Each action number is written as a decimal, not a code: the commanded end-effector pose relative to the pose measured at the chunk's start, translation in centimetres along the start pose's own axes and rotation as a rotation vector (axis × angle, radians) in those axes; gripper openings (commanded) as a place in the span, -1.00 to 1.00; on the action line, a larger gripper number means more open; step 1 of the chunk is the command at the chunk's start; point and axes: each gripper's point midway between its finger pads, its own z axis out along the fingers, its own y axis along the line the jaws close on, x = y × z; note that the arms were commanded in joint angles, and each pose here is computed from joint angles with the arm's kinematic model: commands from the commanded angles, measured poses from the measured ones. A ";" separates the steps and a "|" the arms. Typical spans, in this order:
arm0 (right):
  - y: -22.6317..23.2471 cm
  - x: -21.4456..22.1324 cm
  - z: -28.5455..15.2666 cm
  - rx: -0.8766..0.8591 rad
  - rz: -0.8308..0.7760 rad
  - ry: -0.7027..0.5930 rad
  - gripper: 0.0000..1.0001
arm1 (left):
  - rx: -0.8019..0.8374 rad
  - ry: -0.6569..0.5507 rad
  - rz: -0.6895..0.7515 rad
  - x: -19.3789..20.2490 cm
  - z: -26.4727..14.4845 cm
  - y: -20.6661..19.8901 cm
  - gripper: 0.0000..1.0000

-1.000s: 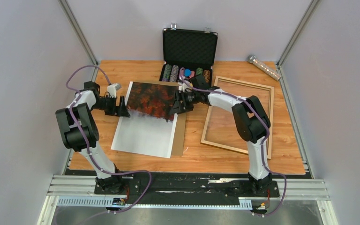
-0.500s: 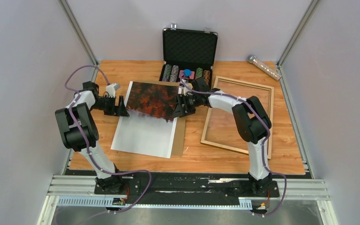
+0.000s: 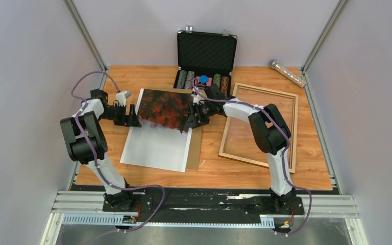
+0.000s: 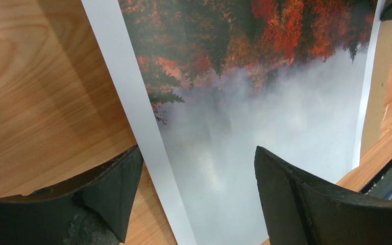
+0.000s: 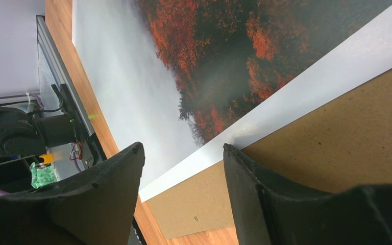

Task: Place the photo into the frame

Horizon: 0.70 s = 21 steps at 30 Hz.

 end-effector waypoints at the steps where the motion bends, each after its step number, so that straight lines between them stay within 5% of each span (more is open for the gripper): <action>1: -1.1 -0.5 0.9 0.037 -0.012 -0.013 0.23 | 0.025 -0.027 0.035 -0.3 -0.3 0.0 0.76; 14: -2.0 -0.3 1.1 0.070 -0.013 -0.013 0.22 | 0.143 -0.056 0.048 -1.1 -2.4 -1.7 0.62; 21: -2.1 -0.3 1.2 0.072 -0.012 -0.014 0.21 | 0.245 -0.073 0.056 -1.8 -3.3 -3.8 0.36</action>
